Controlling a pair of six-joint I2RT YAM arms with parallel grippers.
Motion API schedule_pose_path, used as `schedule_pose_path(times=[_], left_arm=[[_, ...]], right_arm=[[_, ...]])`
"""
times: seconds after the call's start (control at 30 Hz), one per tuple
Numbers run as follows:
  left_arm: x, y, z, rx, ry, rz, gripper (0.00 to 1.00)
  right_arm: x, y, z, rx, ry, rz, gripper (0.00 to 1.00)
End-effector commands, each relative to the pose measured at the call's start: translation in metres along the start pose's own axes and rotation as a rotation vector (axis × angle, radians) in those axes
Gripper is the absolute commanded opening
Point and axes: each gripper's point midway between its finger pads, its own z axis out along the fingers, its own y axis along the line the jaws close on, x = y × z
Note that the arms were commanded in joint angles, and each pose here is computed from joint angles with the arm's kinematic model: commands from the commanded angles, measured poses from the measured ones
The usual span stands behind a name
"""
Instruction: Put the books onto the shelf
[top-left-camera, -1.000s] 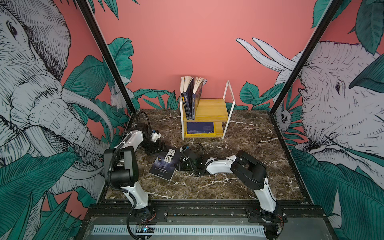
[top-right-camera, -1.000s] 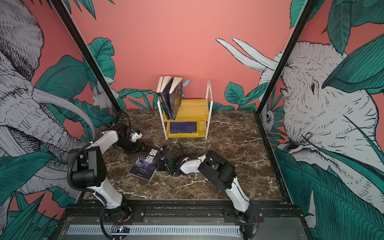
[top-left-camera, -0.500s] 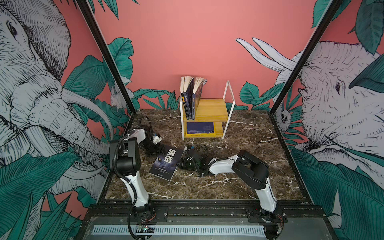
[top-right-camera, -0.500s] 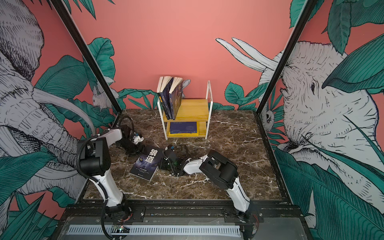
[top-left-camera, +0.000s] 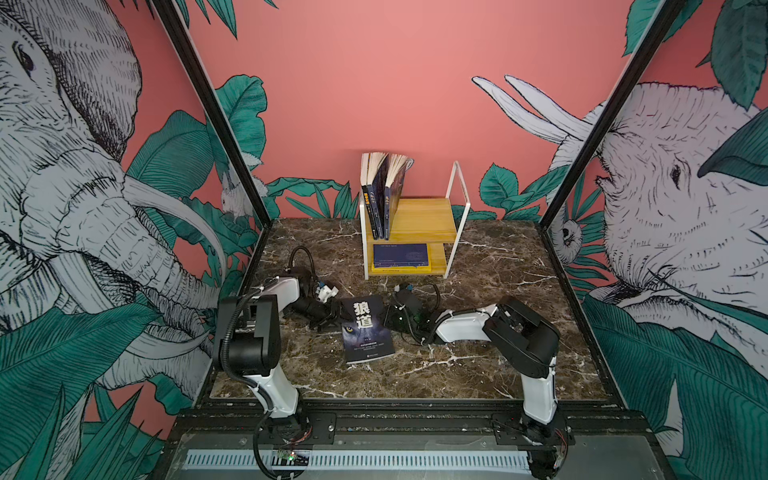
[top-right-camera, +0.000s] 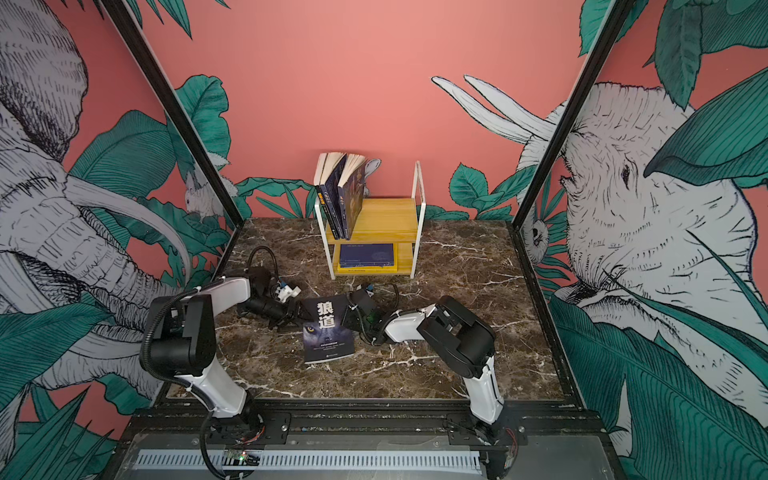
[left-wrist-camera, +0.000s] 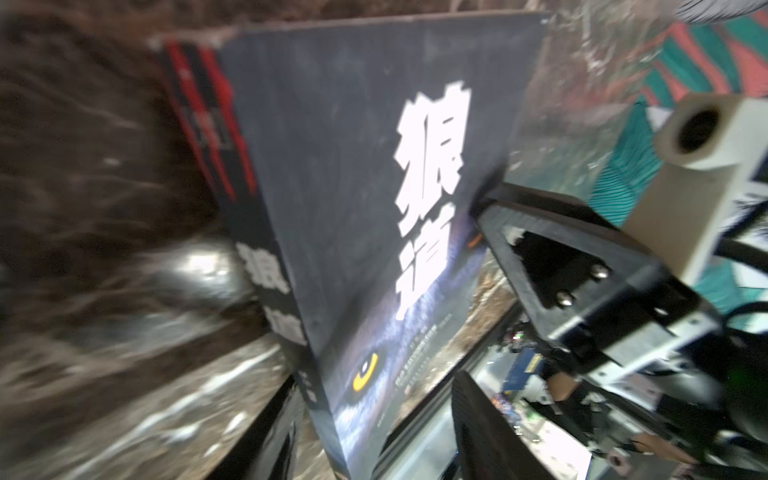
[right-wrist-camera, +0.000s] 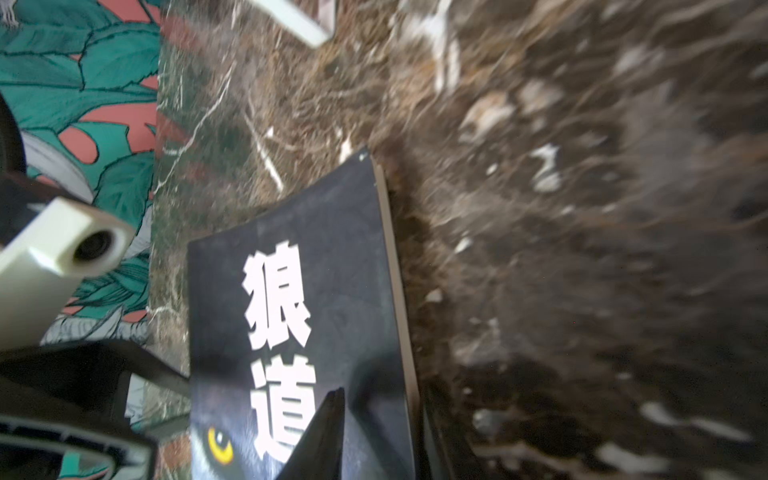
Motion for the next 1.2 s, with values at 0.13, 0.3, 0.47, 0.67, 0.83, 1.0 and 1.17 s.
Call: schedule_pose_path(times=[0.13,0.3,0.47,0.67,0.83,1.0,1.17], left_arm=[[-0.015,-0.055,0.002,0.322,-0.048,-0.029,0.58],[-0.019,-0.049,0.005,0.289,-0.065,-0.027,0.50],[-0.022,-0.051,0.000,0.257,-0.091,-0.010,0.28],[-0.019,-0.056,-0.008,0.249,-0.123,0.017,0.00],[-0.013,-0.071,-0.024,0.238,-0.184,0.080,0.00],[-0.007,-0.083,-0.049,0.186,-0.312,0.178,0.00],[-0.011,-0.077,-0.103,0.149,-0.585,0.170,0.00]], right_arm=[[0.055,-0.063,0.001,0.175,0.146,0.044,0.33],[0.057,-0.063,0.001,0.175,0.152,0.033,0.32],[0.052,-0.061,-0.010,0.194,0.132,-0.019,0.32],[0.038,-0.051,-0.032,0.202,0.078,-0.089,0.35],[0.025,-0.028,-0.063,0.255,0.030,-0.235,0.45],[0.007,0.017,-0.100,0.275,-0.041,-0.473,0.52],[-0.007,0.081,-0.134,0.268,-0.196,-0.753,0.77]])
